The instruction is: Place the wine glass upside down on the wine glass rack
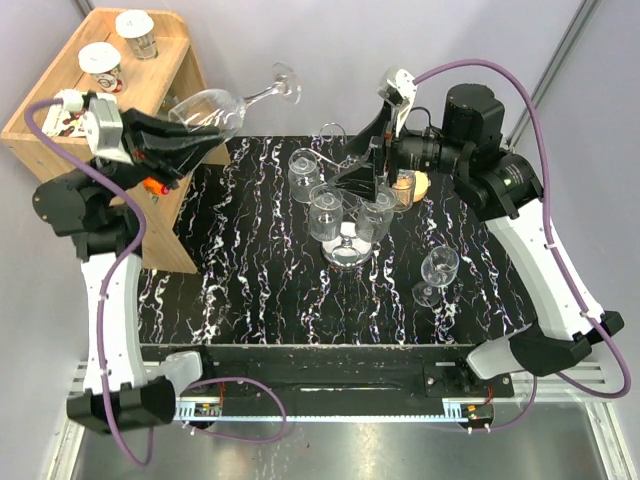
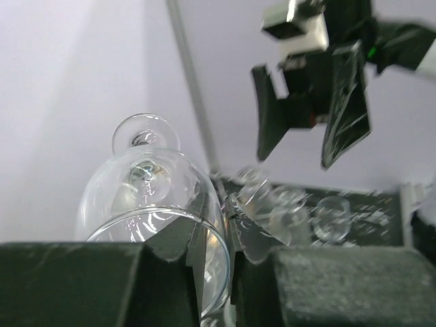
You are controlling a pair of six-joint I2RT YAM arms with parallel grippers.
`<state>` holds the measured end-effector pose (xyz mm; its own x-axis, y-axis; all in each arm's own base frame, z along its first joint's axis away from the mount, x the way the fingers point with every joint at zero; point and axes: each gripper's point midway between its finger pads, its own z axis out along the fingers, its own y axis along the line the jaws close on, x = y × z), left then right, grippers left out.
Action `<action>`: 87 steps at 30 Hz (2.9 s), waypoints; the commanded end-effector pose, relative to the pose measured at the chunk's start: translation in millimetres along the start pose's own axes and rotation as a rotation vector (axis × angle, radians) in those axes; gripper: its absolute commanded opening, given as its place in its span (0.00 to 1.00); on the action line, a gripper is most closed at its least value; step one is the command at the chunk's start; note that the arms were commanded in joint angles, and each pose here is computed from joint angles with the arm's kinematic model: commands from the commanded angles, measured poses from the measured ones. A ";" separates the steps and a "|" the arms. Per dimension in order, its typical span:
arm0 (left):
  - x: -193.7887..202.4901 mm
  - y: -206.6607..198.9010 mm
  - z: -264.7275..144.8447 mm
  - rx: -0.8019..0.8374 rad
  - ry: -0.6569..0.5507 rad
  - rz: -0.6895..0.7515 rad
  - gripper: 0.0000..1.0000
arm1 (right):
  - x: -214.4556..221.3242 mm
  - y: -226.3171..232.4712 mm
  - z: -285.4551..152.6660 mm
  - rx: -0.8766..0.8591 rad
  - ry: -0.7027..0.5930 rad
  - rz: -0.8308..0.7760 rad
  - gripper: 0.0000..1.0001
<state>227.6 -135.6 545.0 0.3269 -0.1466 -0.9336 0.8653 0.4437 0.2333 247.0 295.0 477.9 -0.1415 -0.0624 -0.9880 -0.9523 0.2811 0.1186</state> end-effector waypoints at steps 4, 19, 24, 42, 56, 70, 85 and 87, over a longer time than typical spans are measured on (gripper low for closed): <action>-74.4 -34.1 28.0 0.139 -0.270 -0.148 0.00 | -51.6 30.3 2.9 -0.178 -0.156 0.029 0.91; -46.2 -44.5 54.3 0.271 -0.380 -0.368 0.00 | -73.9 19.6 32.0 -0.274 -0.246 0.175 0.89; -17.6 -48.5 57.3 0.293 -0.376 -0.441 0.00 | -81.0 12.4 33.7 -0.250 -0.266 0.179 0.88; 64.6 -86.8 94.9 0.413 -0.243 -0.588 0.00 | -98.1 15.9 15.5 -0.296 -0.310 0.180 0.83; 108.1 -102.2 124.5 0.439 -0.129 -0.650 0.00 | -103.2 28.0 5.9 -0.422 -0.358 0.231 0.68; 138.4 -118.8 156.7 0.451 -0.005 -0.687 0.00 | -98.3 31.3 3.3 -0.466 -0.368 0.250 0.34; 173.5 -125.7 174.3 0.415 0.133 -0.697 0.21 | -100.9 40.9 -9.4 -0.489 -0.371 0.259 0.00; 177.4 -125.7 174.4 0.400 0.142 -0.704 0.17 | -103.6 43.4 -13.6 -0.495 -0.380 0.255 0.00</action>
<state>242.7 -313.5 528.4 0.0843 -0.5172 -0.8517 0.9946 0.0955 0.0405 294.6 281.0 602.1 -0.3388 0.5289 -0.7781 -0.9252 -0.0369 0.3778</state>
